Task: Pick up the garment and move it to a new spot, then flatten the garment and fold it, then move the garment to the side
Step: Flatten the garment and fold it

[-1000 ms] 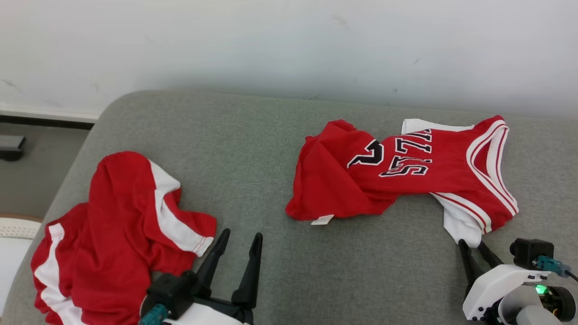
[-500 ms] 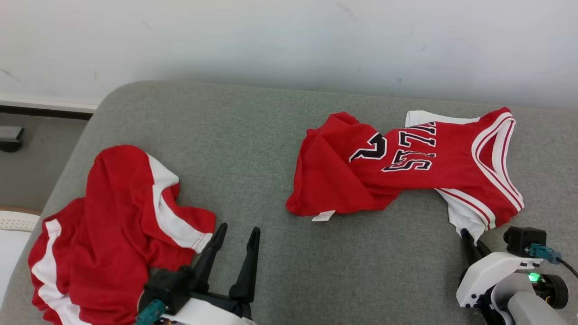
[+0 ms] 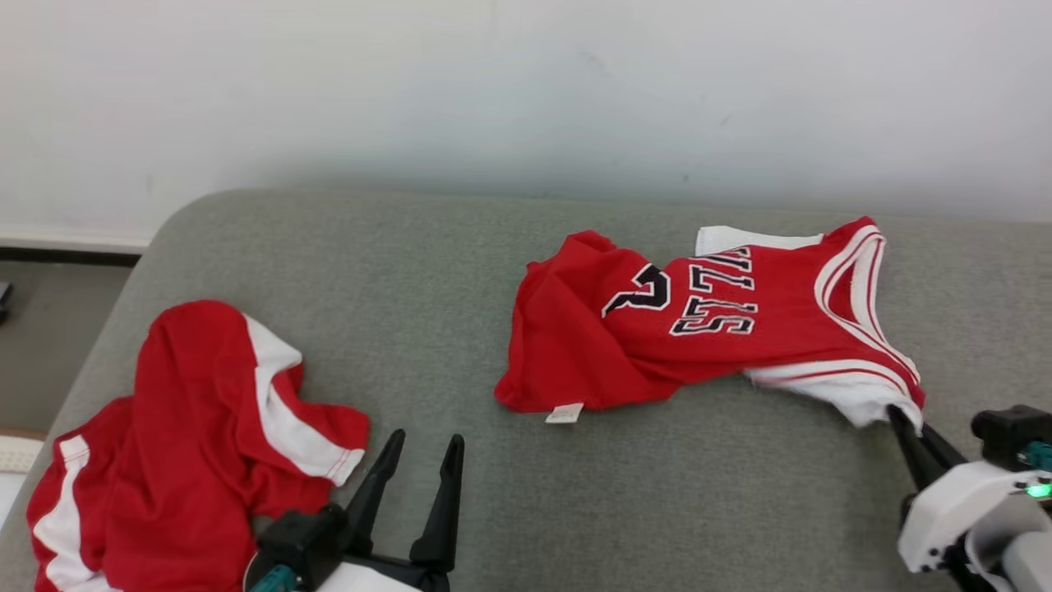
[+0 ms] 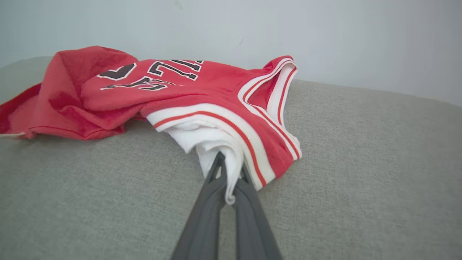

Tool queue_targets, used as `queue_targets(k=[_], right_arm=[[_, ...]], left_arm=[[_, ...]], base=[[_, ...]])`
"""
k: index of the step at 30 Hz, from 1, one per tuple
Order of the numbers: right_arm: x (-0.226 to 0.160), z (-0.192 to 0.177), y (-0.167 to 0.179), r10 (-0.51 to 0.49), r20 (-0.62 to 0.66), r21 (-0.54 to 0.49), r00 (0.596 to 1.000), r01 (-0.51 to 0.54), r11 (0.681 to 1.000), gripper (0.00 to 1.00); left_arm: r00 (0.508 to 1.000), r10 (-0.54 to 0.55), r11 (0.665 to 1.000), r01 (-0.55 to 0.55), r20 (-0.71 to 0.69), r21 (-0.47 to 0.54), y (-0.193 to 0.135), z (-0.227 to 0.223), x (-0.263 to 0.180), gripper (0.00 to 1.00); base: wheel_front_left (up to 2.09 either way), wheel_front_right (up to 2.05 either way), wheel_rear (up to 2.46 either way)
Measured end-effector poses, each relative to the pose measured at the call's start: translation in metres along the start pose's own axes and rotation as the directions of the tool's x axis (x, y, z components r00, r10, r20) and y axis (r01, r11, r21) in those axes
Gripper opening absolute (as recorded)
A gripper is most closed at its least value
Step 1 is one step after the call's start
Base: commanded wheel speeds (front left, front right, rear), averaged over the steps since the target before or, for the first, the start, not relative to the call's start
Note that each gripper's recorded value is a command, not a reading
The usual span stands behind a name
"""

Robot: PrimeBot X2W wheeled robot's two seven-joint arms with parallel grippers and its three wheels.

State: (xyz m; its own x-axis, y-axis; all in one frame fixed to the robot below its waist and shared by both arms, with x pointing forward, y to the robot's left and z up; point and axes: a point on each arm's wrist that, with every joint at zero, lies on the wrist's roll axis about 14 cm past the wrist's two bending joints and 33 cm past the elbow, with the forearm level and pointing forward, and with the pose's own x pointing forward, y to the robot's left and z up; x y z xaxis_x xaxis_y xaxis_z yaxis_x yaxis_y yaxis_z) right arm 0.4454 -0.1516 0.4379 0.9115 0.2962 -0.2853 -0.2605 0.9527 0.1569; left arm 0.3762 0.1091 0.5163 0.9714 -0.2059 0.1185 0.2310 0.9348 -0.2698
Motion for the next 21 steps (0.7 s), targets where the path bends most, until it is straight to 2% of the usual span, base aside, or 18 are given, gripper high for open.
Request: queue_targets(k=[3, 5, 10, 13, 14, 15, 16, 21], right_arm=[[-0.021, 0.001, -0.02, -0.015, -0.033, -0.059, 0.999, 0.013, 0.998, 0.0], [-0.035, 0.002, -0.029, -0.017, -0.064, -0.134, 0.998, 0.008, 0.991, 0.0], [-0.073, -0.015, -0.044, -0.039, -0.206, -0.305, 0.978, -0.026, 0.952, 0.0], [-0.095, -0.031, -0.056, -0.081, -0.291, -0.311, 0.953, -0.014, 0.95, 0.0], [-0.101, -0.038, -0.058, -0.092, -0.318, -0.3, 0.944, -0.008, 0.954, 0.2], [-0.106, -0.044, -0.06, -0.101, -0.337, -0.287, 0.936, 0.0, 0.958, 0.68], [-0.11, -0.047, -0.062, -0.111, -0.345, -0.278, 0.932, 0.012, 0.96, 1.0], [-0.126, -0.077, -0.064, -0.131, -0.416, -0.227, 0.9, 0.037, 0.973, 1.0]], left_arm=[[1.0, -0.014, 1.0, 0.014, -0.005, -0.004, -0.005, -0.002, 0.0, 1.0], [1.0, -0.029, 1.0, 0.029, -0.008, -0.007, -0.01, -0.003, 0.002, 1.0], [0.998, -0.062, 0.998, 0.062, -0.016, -0.014, -0.02, -0.007, 0.007, 1.0], [0.997, -0.072, 0.997, 0.071, -0.021, -0.017, -0.023, -0.009, 0.01, 1.0], [0.997, -0.076, 0.997, 0.076, -0.023, -0.018, -0.024, -0.01, 0.011, 1.0], [0.997, -0.079, 0.997, 0.078, -0.025, -0.019, -0.025, -0.011, 0.012, 1.0], [0.996, -0.082, 0.996, 0.081, -0.026, -0.02, -0.026, -0.011, 0.012, 1.0], [0.994, -0.104, 0.994, 0.103, -0.034, -0.025, -0.032, -0.014, 0.015, 1.0]], base=[[0.0, 0.0, 0.0], [0.0, 0.0, 0.0], [0.0, 0.0, 0.0], [0.0, 0.0, 0.0], [0.0, 0.0, 0.0], [0.0, 0.0, 0.0], [0.0, 0.0, 0.0], [0.0, 0.0, 0.0]])
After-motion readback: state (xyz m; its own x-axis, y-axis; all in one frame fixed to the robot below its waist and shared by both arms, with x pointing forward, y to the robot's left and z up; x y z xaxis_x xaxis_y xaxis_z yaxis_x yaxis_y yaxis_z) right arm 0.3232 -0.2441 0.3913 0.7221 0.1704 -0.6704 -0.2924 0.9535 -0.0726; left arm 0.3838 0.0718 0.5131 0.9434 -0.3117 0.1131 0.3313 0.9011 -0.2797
